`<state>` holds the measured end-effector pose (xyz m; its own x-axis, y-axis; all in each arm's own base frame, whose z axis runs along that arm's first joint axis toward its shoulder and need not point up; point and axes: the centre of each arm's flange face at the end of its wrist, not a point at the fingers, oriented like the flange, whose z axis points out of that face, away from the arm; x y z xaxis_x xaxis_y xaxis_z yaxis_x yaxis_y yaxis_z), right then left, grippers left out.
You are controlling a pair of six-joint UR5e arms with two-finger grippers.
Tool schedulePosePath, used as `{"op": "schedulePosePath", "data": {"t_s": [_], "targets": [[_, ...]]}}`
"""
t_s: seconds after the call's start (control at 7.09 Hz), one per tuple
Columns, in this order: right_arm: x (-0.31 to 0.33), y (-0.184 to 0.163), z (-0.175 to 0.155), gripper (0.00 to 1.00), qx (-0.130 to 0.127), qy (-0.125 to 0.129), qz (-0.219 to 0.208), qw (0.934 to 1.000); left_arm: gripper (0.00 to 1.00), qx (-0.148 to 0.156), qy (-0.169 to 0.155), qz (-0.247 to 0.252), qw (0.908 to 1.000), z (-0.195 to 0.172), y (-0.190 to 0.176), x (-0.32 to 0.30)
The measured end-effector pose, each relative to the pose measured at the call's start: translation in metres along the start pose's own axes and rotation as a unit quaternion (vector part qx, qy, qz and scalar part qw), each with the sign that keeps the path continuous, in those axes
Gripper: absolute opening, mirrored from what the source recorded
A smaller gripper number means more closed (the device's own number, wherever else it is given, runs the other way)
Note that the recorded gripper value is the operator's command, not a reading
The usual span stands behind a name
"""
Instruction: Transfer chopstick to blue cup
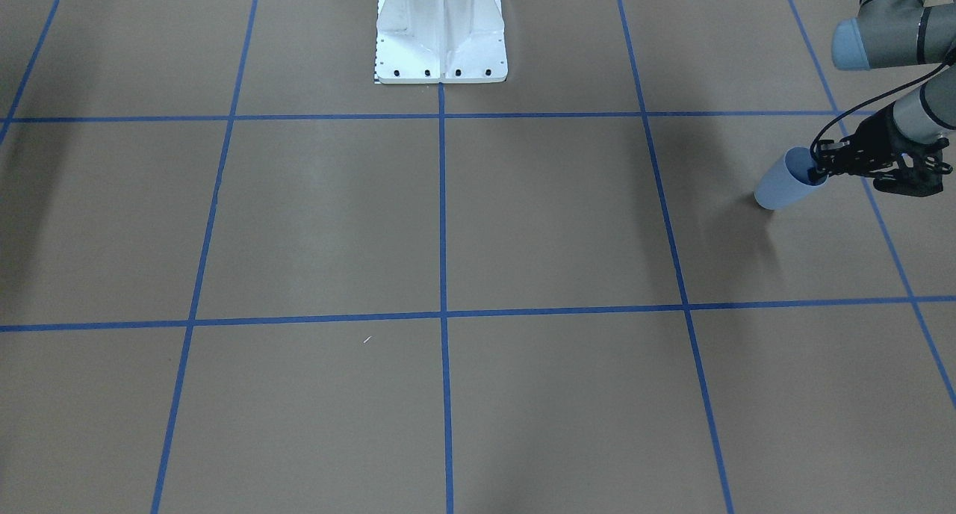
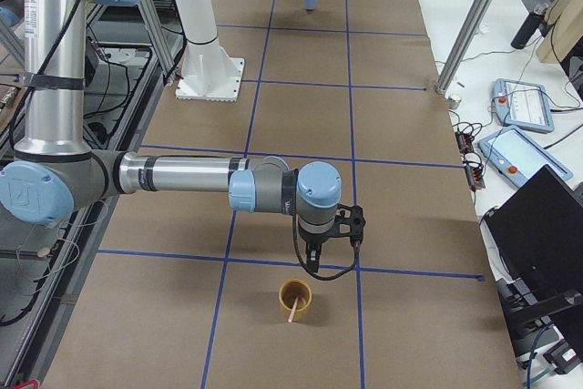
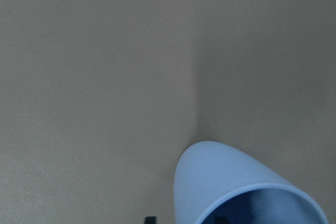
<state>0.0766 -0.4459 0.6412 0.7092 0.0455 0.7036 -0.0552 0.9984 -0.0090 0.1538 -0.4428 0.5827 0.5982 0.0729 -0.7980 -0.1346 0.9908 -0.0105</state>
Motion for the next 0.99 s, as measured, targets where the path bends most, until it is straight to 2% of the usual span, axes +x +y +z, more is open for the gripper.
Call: {"op": "schedulePosePath", "data": {"t_s": [0.28,0.56,0.71,0.99], "targets": [[-0.002,0.000,-0.001,1.00,0.001,0.000,0.000,1.0000,0.00,0.003,-0.005,-0.037,0.9993,-0.052,-0.034,0.060],[-0.002,0.003,0.000,1.00,-0.001,-0.009,0.002,1.0000,0.00,-0.002,-0.012,-0.080,0.9967,-0.118,-0.095,0.171],[-0.003,0.003,0.001,1.00,-0.002,-0.015,0.003,0.9999,0.00,-0.004,-0.007,-0.112,0.9937,-0.134,-0.117,0.239],[-0.004,0.002,0.001,1.00,-0.003,-0.021,0.004,0.9998,0.00,-0.026,0.008,-0.165,0.9860,-0.105,-0.141,0.387]]}}
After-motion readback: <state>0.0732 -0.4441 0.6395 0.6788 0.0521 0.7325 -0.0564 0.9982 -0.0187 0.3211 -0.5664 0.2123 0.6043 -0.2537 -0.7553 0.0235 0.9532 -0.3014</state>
